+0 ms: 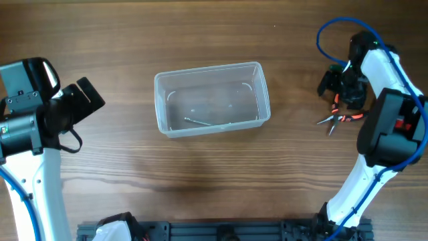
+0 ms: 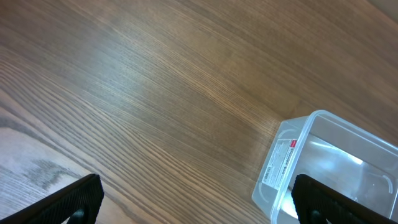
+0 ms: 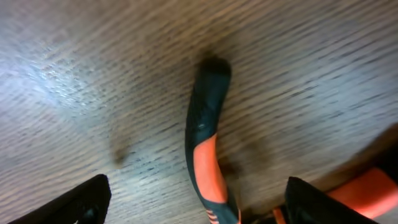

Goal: Pack container
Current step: 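Move the right gripper to the orange-handled pliers and grasp them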

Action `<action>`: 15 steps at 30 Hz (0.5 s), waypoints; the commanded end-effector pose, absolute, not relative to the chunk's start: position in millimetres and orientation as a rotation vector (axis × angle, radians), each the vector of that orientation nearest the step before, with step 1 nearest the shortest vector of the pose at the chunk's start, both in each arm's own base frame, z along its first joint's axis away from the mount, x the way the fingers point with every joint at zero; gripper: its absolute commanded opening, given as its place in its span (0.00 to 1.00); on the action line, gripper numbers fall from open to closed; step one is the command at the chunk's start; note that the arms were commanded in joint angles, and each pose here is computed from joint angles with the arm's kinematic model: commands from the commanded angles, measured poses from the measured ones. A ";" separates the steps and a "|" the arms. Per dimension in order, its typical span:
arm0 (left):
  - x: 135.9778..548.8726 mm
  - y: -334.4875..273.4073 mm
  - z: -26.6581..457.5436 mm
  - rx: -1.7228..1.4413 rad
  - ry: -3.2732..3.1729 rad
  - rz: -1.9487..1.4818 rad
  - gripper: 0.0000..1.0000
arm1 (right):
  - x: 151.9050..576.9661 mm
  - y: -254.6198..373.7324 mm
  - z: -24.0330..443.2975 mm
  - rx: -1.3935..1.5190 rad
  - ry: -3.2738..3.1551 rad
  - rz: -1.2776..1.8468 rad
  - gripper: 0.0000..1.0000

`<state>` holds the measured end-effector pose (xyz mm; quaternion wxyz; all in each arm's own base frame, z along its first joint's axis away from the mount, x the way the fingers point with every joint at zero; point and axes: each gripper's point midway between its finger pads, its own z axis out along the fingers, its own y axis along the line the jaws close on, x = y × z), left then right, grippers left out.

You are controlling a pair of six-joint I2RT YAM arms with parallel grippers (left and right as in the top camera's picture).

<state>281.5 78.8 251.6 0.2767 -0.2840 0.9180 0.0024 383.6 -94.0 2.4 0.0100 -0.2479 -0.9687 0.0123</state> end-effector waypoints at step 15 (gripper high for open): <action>281.2 76.3 252.9 -0.764 2.471 -0.018 1.00 | 363.6 -78.9 -28.8 -0.739 -2.971 -0.035 0.07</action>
